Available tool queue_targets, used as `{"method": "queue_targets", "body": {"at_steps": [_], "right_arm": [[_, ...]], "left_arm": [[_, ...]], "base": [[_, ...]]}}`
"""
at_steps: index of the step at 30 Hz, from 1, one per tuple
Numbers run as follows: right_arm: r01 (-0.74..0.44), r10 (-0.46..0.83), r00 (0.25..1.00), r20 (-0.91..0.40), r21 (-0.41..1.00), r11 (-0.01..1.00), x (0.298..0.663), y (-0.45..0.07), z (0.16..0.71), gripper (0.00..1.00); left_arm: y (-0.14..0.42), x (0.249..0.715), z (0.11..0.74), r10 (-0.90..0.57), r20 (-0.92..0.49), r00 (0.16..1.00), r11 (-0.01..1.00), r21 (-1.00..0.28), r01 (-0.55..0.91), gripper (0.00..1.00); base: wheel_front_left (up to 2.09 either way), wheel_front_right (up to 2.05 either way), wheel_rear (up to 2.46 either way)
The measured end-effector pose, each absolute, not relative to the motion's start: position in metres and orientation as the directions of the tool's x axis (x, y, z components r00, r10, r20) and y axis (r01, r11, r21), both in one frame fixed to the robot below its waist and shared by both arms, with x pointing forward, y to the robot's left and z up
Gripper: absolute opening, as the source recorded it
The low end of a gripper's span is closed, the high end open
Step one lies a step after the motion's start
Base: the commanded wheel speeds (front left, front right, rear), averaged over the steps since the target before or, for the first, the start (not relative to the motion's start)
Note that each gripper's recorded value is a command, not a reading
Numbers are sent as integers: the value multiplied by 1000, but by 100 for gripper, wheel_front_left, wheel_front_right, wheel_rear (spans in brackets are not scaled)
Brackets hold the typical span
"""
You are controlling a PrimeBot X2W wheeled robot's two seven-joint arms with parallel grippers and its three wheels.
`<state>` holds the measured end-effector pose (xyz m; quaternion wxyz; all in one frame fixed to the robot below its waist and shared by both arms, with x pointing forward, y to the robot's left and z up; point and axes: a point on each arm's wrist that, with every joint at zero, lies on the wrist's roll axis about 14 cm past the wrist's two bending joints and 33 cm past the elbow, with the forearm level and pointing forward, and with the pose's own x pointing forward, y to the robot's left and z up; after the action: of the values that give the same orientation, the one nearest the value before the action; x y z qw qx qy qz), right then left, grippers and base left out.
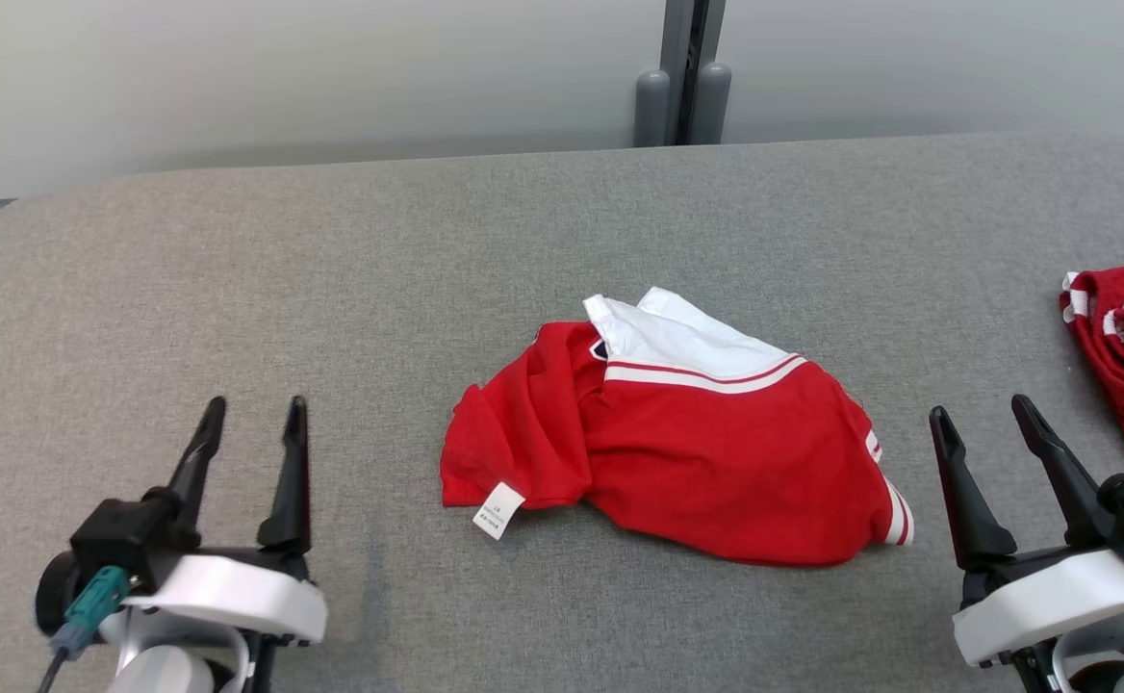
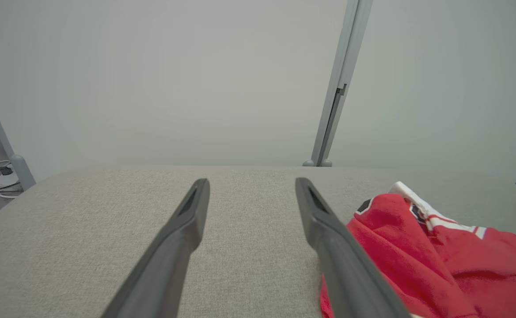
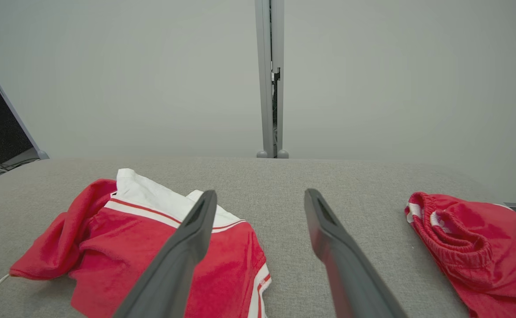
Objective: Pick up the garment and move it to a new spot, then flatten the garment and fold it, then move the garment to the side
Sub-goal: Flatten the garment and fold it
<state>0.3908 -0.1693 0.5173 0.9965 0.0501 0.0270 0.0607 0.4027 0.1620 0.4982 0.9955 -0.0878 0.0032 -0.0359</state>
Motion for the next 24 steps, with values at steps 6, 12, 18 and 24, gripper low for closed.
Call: {"method": "queue_targets", "body": {"at_steps": [6, 12, 18, 24], "right_arm": [[-124, 130, 990, -54, 103, 987, 388, -167, 516, 100], [-125, 132, 989, -59, 105, 987, 389, -167, 514, 100], [-126, 133, 989, -68, 106, 986, 391, -166, 510, 100], [-128, 138, 987, -84, 114, 985, 407, -168, 503, 100]], "left_arm": [[193, 394, 488, 11, -37, 999, 988, -151, -16, 100], [195, 392, 488, 16, -35, 999, 989, -144, -21, 100], [193, 391, 487, 14, -34, 999, 989, -145, -18, 100], [193, 394, 489, 19, -25, 1000, 988, -151, -23, 100]], "base": [[0, 0, 0], [0, 0, 0], [0, 0, 0], [0, 0, 0]]}}
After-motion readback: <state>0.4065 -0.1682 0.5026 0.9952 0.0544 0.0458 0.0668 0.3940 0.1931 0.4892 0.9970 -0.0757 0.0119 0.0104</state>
